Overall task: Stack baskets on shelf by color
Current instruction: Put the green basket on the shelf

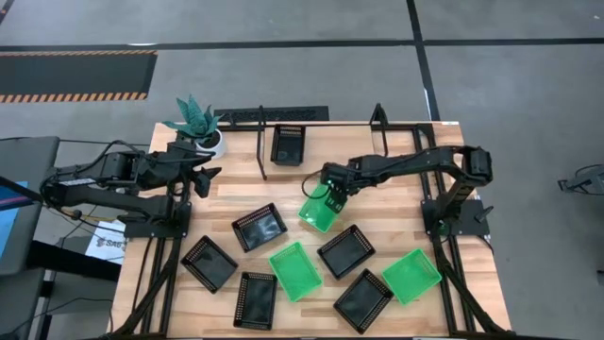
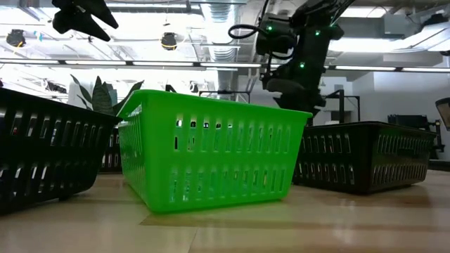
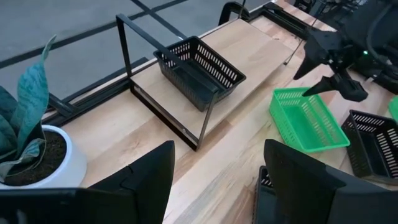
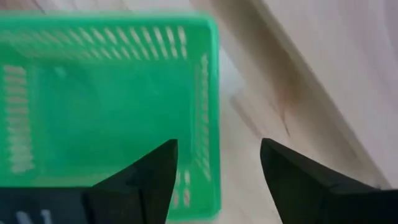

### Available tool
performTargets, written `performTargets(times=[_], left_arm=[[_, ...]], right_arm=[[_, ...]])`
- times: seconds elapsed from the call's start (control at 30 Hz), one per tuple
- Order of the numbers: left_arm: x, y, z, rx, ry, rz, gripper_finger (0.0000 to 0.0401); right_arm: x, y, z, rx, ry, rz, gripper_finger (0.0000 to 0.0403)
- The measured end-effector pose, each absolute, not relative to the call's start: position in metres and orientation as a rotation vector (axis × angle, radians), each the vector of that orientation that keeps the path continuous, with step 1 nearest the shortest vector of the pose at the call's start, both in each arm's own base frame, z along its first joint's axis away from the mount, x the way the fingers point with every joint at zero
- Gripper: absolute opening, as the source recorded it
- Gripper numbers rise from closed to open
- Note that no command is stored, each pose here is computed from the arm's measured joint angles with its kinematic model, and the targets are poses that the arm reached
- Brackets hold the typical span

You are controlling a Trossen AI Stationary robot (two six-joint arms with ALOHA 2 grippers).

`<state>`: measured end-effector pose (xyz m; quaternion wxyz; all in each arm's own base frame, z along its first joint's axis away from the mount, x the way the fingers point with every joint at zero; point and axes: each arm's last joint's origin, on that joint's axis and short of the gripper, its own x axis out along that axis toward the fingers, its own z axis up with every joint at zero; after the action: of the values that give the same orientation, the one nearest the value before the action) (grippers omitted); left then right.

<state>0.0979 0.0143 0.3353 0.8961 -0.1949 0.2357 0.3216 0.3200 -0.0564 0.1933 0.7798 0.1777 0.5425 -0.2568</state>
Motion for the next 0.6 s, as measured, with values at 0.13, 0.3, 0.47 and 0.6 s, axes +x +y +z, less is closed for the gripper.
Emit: performTargets(times=[0.13, 0.3, 0.47, 0.6], left_arm=[[0.098, 0.014, 0.335, -0.403, 0.490, 0.667, 0.0236], [0.098, 0.014, 0.335, -0.410, 0.490, 0.668, 0.0236], [0.097, 0.014, 0.334, -0.417, 0.499, 0.666, 0.0236], [0.097, 0.014, 0.334, -0.423, 0.501, 0.669, 0.0236]], right_arm=[[0.319, -0.065, 0.193, 0.421, 1.170, -0.539, 0.0237], [0.324, -0.070, 0.178, 0.429, 1.195, -0.546, 0.0216], [0.329, -0.071, 0.160, 0.430, 1.242, -0.546, 0.0207], [0.329, -0.071, 0.159, 0.432, 1.249, -0.550, 0.0168]])
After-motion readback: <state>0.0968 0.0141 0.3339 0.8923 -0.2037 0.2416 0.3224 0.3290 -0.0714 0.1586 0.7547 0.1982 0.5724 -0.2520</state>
